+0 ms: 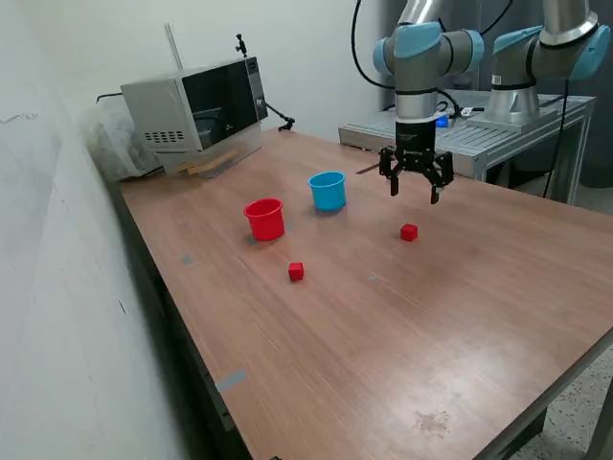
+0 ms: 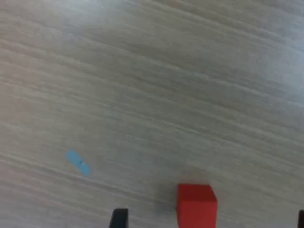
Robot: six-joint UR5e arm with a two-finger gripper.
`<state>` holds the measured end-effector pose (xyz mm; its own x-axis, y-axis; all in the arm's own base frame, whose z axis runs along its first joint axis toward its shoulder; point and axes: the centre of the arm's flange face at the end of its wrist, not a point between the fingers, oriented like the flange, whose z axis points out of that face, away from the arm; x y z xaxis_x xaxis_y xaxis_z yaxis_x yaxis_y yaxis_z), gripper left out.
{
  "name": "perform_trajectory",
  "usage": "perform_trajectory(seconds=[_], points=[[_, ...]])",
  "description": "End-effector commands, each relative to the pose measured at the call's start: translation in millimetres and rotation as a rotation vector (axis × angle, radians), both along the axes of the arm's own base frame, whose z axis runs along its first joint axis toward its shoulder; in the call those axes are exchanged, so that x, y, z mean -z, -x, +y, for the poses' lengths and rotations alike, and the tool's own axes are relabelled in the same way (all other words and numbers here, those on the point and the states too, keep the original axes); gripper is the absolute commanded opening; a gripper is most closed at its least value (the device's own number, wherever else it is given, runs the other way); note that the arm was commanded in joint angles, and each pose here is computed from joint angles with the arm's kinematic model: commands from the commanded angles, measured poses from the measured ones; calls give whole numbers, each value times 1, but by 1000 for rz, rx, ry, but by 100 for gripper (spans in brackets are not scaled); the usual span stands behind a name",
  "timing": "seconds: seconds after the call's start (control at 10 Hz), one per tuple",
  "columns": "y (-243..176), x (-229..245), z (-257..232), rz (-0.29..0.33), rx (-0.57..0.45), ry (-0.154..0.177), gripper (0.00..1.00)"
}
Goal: Place red objects in the red bin, and blue objects in the blue bin.
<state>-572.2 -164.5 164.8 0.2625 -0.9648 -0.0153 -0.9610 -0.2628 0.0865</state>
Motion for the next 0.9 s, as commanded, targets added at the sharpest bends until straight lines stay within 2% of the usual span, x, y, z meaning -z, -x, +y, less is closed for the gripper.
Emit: perform_trajectory(seconds=[0.0,0.1,0.3,0.8], points=[[-1,8,-7,0,-9,12,100],[-4,9,-20,0,-32,23,100],[-9,9,-37,1,-62,23,100],[5,21,-43,22,-61,24,100]])
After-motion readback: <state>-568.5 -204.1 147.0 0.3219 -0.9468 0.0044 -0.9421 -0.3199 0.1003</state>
